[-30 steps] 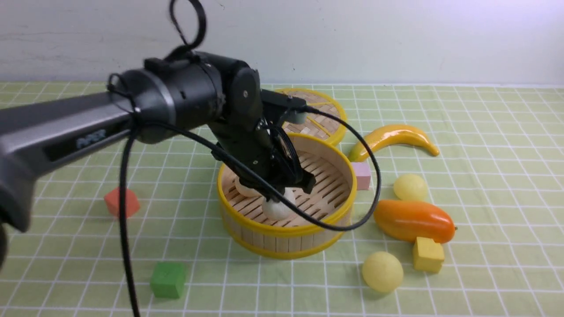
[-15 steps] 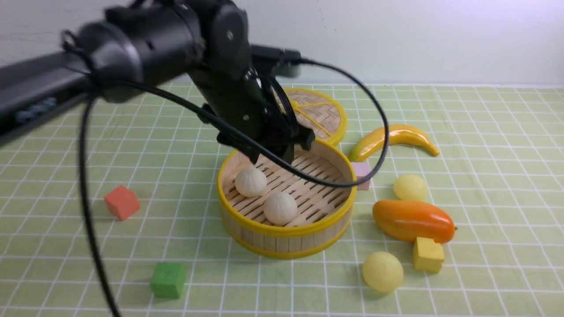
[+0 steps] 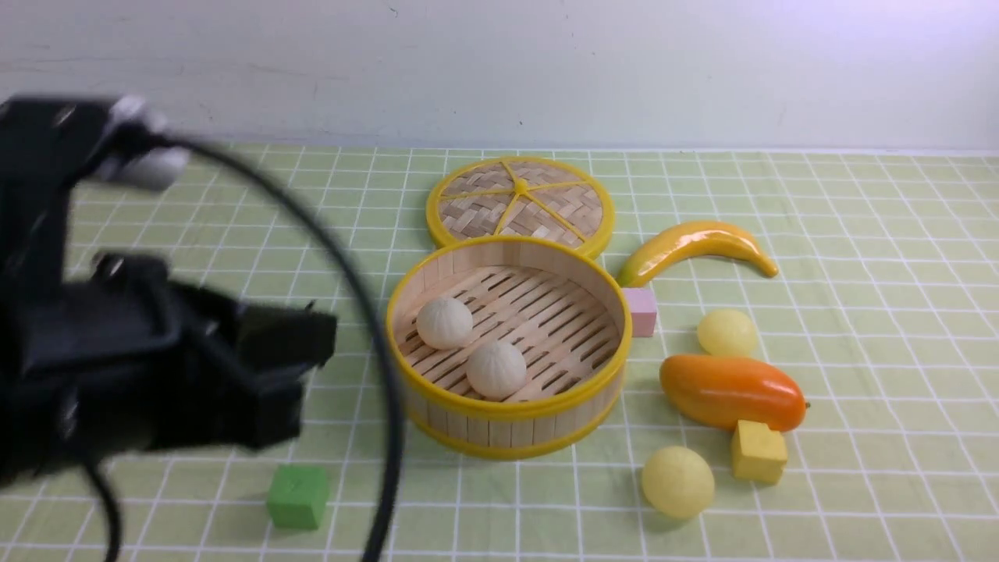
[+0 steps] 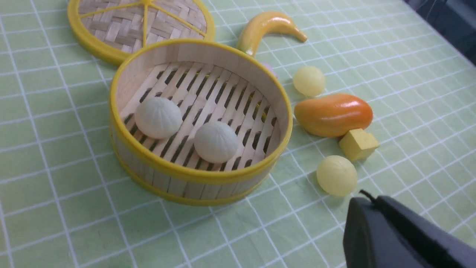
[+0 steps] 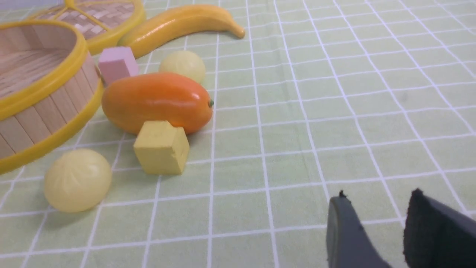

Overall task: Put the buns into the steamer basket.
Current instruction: Use the right arm to grab a steamed stuffed bun

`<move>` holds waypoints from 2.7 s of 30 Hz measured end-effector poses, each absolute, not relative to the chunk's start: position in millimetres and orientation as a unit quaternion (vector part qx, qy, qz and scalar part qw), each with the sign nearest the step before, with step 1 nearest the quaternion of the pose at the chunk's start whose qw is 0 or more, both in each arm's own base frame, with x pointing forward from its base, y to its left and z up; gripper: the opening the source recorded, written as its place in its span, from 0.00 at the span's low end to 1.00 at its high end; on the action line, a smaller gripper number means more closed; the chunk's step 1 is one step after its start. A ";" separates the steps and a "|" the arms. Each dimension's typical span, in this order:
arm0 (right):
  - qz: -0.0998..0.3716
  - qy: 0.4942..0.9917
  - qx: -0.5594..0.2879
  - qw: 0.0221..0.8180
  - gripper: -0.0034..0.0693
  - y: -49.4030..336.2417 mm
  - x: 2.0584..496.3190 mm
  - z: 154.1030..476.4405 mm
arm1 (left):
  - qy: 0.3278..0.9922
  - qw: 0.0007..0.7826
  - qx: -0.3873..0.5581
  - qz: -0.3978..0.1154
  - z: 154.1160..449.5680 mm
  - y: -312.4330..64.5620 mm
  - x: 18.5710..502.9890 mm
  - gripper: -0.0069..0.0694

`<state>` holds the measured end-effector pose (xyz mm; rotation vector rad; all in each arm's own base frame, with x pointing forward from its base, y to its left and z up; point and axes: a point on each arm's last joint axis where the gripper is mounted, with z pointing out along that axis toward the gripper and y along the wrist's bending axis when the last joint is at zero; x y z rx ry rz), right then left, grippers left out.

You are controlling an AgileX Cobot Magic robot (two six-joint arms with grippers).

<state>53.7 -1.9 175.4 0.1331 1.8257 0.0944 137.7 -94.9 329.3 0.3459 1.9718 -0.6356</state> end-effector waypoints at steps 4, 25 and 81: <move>0.126 0.733 0.117 0.659 0.38 1.3 56.3 188.9 | 0.790 0.535 0.116 -0.276 294.7 -73.1 107.5 0.07; 0.190 0.775 0.161 0.581 0.15 7.5 69.5 272.7 | 0.774 0.557 0.105 -0.283 256.9 -54.7 79.8 0.07; 0.058 0.972 -0.162 0.159 0.05 172.8 291.9 195.8 | 0.774 0.557 0.105 -0.284 256.9 -54.7 79.8 0.09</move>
